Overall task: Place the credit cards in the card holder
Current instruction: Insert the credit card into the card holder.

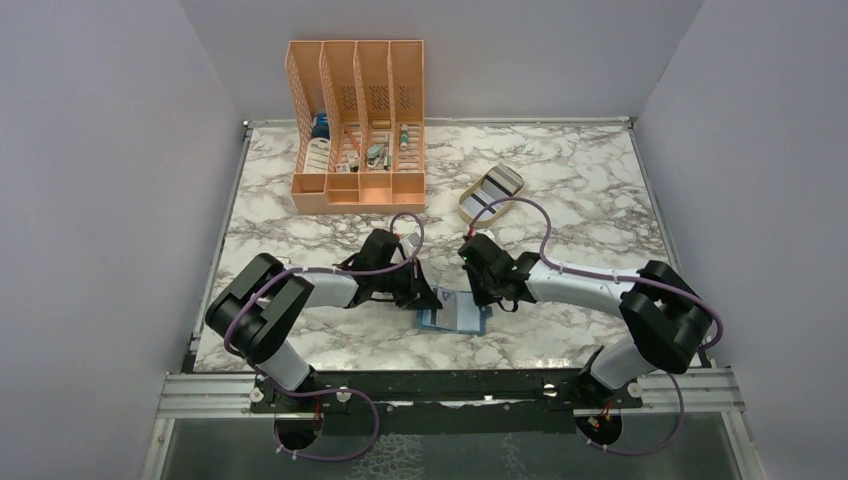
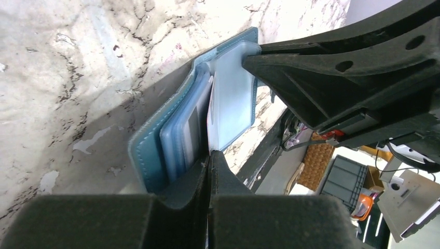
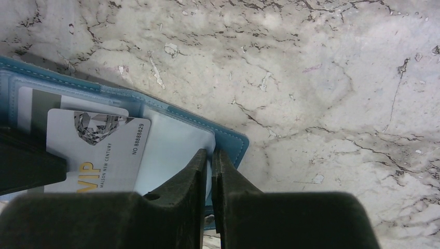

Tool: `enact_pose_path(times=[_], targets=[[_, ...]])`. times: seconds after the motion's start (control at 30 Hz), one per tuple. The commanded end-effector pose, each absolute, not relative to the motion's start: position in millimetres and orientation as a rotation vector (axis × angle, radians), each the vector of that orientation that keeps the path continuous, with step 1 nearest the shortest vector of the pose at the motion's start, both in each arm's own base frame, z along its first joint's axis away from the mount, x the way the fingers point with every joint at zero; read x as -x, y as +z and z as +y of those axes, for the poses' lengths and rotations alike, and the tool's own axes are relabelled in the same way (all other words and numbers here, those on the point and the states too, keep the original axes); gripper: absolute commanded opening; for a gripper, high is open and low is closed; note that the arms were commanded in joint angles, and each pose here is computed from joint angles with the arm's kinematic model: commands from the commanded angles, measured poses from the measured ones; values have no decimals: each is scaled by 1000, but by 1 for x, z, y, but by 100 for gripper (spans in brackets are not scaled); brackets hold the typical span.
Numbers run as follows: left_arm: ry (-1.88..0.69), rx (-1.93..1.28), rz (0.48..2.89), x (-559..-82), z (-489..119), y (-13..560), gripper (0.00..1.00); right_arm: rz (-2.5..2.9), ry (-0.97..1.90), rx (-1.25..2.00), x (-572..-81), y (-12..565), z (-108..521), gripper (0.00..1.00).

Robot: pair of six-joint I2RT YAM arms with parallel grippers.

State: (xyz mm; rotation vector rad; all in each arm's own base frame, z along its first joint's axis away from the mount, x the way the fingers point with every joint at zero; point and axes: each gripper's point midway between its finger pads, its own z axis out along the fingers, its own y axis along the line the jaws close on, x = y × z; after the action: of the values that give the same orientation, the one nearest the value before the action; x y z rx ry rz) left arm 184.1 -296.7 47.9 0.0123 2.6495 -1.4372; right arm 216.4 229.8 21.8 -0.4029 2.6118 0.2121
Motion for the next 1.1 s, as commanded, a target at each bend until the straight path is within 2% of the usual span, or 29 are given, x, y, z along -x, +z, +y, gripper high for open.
enact_pose_path(times=[0.0, 0.2, 0.63, 1.07], targets=[[-1460, -88, 2641, -186, -301, 48, 0, 2561, 203, 392, -222, 26, 229, 9], [-1303, -155, 2743, -188, -292, 30, 0, 2554, 198, 405, -223, 25, 229, 8], [-1182, -148, 2820, -190, -283, 19, 0, 2548, 198, 418, -226, 27, 231, 7], [-1229, -70, 2801, -191, -293, 18, 0, 2554, 248, 366, -220, 27, 232, 4]])
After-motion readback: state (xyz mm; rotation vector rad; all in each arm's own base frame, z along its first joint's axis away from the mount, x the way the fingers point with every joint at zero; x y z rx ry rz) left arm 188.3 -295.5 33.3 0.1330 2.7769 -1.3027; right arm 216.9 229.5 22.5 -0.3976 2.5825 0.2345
